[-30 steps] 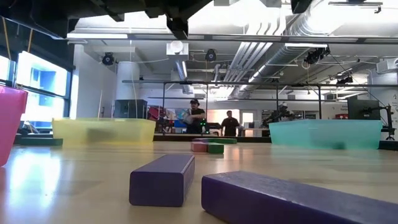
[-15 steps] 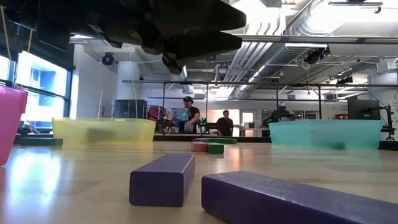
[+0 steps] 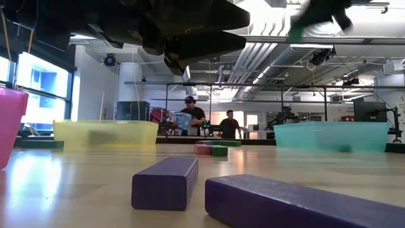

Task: Sort blocks
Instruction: Put the green wooden block into the green bin

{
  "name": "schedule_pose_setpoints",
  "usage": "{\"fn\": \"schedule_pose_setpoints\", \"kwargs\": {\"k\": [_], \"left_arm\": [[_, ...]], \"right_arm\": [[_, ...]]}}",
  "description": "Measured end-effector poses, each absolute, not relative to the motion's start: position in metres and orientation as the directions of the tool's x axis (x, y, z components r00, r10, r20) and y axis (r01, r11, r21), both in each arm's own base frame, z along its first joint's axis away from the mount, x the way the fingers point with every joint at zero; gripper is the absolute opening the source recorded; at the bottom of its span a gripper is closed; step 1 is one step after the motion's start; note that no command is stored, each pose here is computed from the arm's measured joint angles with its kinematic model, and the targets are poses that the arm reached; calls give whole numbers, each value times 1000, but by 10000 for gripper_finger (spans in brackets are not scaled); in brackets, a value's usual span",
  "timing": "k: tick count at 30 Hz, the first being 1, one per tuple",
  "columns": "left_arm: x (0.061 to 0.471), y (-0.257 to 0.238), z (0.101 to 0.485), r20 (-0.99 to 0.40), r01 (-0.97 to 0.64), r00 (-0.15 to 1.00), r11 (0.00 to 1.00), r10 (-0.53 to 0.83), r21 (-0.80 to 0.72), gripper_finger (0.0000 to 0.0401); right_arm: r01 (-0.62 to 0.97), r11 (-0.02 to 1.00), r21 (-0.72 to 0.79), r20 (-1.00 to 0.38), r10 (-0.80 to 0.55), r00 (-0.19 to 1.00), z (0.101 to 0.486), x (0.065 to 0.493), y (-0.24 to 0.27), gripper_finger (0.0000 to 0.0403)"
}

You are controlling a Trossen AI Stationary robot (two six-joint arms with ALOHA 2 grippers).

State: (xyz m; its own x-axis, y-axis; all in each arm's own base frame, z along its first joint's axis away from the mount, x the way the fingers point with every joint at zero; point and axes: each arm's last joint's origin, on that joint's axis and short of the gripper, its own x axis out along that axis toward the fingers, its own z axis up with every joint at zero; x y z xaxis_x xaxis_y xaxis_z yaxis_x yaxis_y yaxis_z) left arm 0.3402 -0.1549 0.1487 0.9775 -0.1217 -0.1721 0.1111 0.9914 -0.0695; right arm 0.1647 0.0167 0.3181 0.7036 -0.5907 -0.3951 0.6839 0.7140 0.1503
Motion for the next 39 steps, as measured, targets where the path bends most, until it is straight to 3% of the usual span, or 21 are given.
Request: {"fn": "schedule_pose_setpoints", "kwargs": {"k": [5,8,23,39], "left_arm": [[340,-155,149,-172,107,978,992,-118,-69,179],[340,-155,149,-172,107,978,992,-117,-69,179],[341,-153,149,-172,98,979,991,-112,-86,179],[338,-158,147,-186,109,975,990,-124,-89,179]], "right_arm": [[873,484,69,-674,-623,398,295,138,-32,33],[896,443,1,-742,-601,298,288,136,-52,33],[926,377,-27,-951,-294,92,231,144,-156,37],[929,367,-43,-987,-159,17,174,154,-200,45]]}}
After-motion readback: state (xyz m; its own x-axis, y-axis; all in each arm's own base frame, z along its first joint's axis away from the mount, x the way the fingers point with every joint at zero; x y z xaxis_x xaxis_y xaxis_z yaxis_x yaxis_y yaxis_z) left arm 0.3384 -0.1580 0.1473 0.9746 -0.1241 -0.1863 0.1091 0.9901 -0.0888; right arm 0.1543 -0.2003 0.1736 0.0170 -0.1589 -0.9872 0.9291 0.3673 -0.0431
